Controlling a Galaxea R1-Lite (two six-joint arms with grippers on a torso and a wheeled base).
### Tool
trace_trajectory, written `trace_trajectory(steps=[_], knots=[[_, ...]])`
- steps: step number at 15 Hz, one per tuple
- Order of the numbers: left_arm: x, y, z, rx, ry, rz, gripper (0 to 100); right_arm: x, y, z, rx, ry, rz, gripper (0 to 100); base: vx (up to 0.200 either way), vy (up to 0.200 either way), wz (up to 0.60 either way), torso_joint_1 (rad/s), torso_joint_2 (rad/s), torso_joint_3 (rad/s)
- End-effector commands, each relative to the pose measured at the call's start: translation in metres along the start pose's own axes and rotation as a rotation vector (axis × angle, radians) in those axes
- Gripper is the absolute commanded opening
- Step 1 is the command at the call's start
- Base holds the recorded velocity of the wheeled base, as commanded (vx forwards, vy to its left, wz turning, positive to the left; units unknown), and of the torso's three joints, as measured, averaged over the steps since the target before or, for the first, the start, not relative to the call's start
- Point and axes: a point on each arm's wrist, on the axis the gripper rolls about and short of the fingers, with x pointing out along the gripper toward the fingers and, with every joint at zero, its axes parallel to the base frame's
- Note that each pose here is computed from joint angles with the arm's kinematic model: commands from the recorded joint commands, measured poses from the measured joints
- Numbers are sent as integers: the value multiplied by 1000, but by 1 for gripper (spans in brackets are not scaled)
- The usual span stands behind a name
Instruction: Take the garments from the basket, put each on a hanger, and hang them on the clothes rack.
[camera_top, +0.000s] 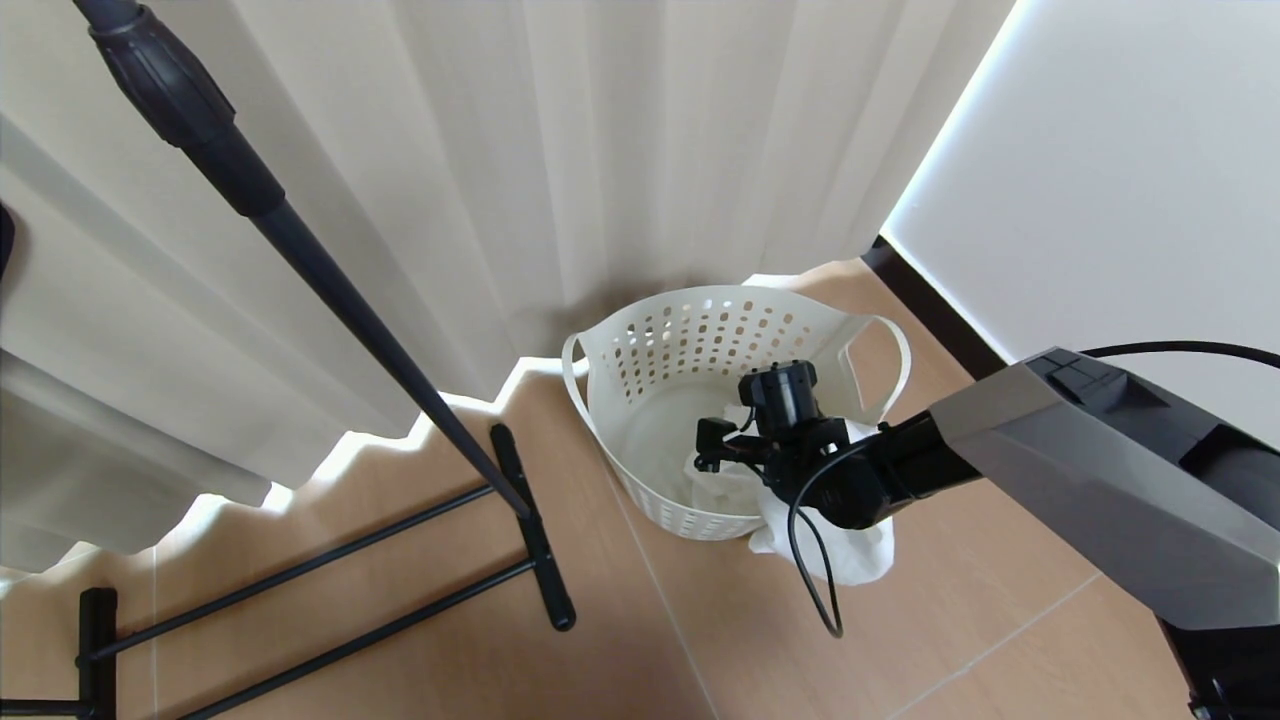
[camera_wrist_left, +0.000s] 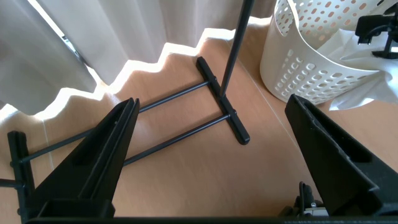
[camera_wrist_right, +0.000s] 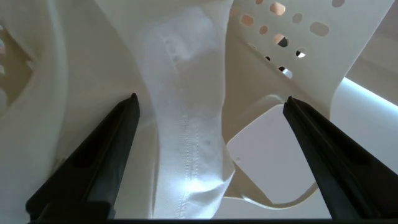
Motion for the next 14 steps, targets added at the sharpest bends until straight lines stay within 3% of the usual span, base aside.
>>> trace_trajectory(steps=[1,5,10,14], knots=[[0,0,0,0,-1,0,100,8,2,-2,-6,21,-3,100,0,0,0,0,0,0],[0,0,0,0,-1,0,100,12,0,1,3,21,-60,100,0,0,0,0,0,0],[0,0,0,0,-1,0,100,25,-6,-4,-4,52,-210,100,0,0,0,0,0,0],[0,0,0,0,-1,0,100,25,-6,-8,-3,54,-251,100,0,0,0,0,0,0]])
